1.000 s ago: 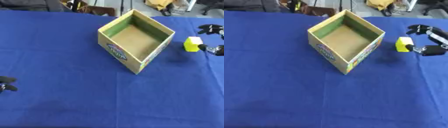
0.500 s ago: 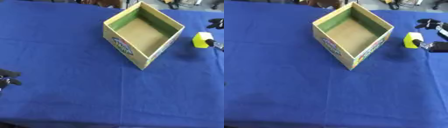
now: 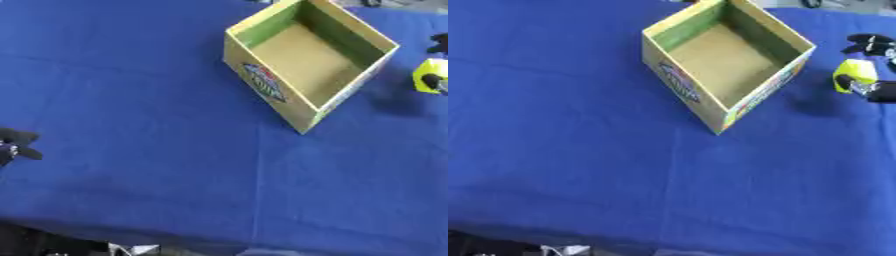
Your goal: Pick up objects on the table and place them in the box.
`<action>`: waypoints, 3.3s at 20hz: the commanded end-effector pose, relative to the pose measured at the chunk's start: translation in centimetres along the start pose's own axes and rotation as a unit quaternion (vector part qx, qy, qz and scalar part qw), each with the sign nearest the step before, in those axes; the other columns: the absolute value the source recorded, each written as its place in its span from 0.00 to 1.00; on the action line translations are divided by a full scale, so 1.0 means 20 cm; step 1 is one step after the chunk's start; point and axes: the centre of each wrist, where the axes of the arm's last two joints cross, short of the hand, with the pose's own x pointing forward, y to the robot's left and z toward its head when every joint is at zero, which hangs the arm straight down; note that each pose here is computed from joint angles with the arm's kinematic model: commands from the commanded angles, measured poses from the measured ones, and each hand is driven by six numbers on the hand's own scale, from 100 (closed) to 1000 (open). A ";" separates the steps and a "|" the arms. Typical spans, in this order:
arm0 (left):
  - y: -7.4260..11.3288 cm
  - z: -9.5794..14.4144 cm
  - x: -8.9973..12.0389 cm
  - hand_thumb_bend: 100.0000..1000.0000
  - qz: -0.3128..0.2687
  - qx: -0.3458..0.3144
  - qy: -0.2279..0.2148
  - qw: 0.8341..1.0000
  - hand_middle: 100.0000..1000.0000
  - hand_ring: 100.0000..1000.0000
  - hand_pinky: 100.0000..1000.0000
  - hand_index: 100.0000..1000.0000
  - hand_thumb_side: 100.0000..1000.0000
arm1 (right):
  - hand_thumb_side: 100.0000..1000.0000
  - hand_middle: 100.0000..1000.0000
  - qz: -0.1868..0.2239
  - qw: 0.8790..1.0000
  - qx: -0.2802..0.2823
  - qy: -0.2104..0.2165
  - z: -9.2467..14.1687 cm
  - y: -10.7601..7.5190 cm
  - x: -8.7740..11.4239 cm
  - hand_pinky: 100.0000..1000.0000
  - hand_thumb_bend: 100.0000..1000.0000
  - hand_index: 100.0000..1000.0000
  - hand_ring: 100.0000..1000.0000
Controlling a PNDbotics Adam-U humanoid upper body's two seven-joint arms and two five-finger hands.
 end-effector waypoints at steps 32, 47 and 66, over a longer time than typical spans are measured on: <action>0.01 -0.02 0.08 0.16 -0.011 -0.023 -0.035 0.999 0.46 0.65 0.50 0.59 0.96 | 0.39 0.79 -0.065 0.998 -0.023 0.014 0.07 -0.17 -0.03 0.39 0.13 0.72 0.72; 0.01 -0.02 0.08 0.16 -0.006 -0.022 -0.031 0.999 0.46 0.65 0.50 0.59 0.96 | 0.14 0.43 -0.172 0.974 -0.143 0.022 0.06 -0.14 -0.02 0.00 0.08 0.27 0.29; 0.01 -0.02 0.07 0.17 -0.005 -0.019 -0.027 0.999 0.47 0.66 0.50 0.59 0.95 | 0.66 0.93 -0.145 0.988 -0.040 -0.032 0.04 -0.12 0.02 0.87 0.49 0.81 1.00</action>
